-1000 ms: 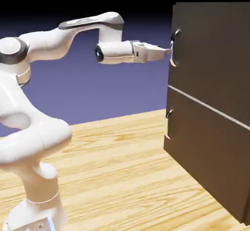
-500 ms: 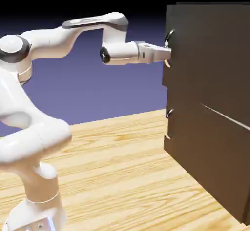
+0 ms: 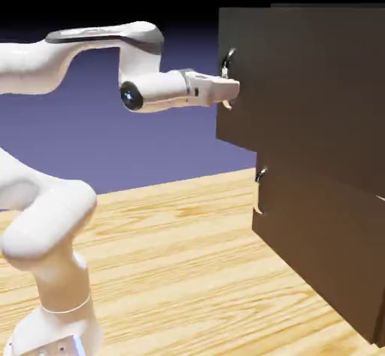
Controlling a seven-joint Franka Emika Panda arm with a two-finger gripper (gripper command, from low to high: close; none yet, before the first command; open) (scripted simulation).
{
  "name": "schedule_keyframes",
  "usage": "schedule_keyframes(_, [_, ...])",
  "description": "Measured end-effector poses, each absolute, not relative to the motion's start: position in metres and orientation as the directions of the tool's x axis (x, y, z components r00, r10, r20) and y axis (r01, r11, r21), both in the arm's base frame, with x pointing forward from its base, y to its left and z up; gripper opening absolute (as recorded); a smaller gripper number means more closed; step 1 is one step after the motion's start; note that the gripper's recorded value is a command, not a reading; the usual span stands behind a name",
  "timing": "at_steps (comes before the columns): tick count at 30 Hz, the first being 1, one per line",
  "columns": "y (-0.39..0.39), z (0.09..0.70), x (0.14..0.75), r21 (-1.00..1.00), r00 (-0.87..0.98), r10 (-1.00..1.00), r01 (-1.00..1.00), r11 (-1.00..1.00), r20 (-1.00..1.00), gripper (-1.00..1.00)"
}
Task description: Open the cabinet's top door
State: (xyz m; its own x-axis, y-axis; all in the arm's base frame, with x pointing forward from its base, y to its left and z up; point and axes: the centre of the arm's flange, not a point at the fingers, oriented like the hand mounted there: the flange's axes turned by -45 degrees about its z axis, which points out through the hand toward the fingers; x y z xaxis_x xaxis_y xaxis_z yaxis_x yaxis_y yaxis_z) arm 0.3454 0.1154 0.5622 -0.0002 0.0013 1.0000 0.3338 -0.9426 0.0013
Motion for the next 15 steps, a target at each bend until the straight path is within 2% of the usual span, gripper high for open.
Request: schedule_keyframes(15, [0.018, 0.562, 0.246, -0.001, 0.000, -0.001, 0.579, -0.816, 1.000, -1.00])
